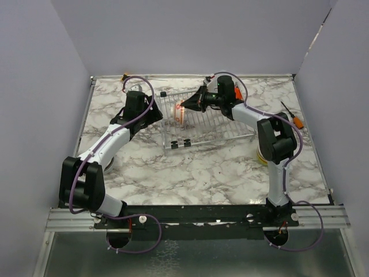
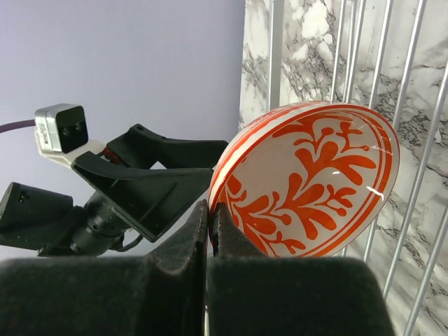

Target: Load the bowls into the dish rack

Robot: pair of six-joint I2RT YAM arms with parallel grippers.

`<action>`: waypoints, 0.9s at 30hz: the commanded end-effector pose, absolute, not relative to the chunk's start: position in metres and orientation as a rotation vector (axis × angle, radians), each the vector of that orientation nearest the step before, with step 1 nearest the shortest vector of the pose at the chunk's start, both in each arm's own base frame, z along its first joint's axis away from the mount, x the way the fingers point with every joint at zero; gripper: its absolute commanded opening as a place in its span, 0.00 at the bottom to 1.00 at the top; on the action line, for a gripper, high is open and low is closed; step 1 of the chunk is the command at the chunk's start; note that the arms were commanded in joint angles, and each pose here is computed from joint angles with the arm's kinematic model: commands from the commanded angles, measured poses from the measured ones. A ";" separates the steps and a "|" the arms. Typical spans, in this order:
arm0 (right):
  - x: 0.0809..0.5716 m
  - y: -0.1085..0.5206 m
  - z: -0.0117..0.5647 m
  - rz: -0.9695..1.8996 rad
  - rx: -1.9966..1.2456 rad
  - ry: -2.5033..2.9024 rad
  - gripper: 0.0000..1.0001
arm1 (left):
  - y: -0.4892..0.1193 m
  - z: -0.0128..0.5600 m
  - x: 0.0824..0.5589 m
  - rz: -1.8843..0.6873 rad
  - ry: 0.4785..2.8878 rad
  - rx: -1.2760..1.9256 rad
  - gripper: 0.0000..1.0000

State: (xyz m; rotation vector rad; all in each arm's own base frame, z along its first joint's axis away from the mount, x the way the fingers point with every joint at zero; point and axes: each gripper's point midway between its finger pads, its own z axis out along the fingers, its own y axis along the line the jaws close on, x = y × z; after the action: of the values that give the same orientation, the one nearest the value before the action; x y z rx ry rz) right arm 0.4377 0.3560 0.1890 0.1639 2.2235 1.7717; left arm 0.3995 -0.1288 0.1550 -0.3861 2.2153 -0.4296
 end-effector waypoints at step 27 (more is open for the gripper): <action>0.437 0.296 0.117 1.663 0.099 2.456 0.25 | -0.128 0.134 0.385 -0.423 2.285 -0.324 0.74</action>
State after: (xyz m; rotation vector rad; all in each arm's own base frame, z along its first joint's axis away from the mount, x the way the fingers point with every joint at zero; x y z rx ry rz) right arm 0.4408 0.3091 0.1400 0.0867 2.3656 1.7377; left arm 0.3859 -0.1281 0.1337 -0.3367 2.2749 -0.4173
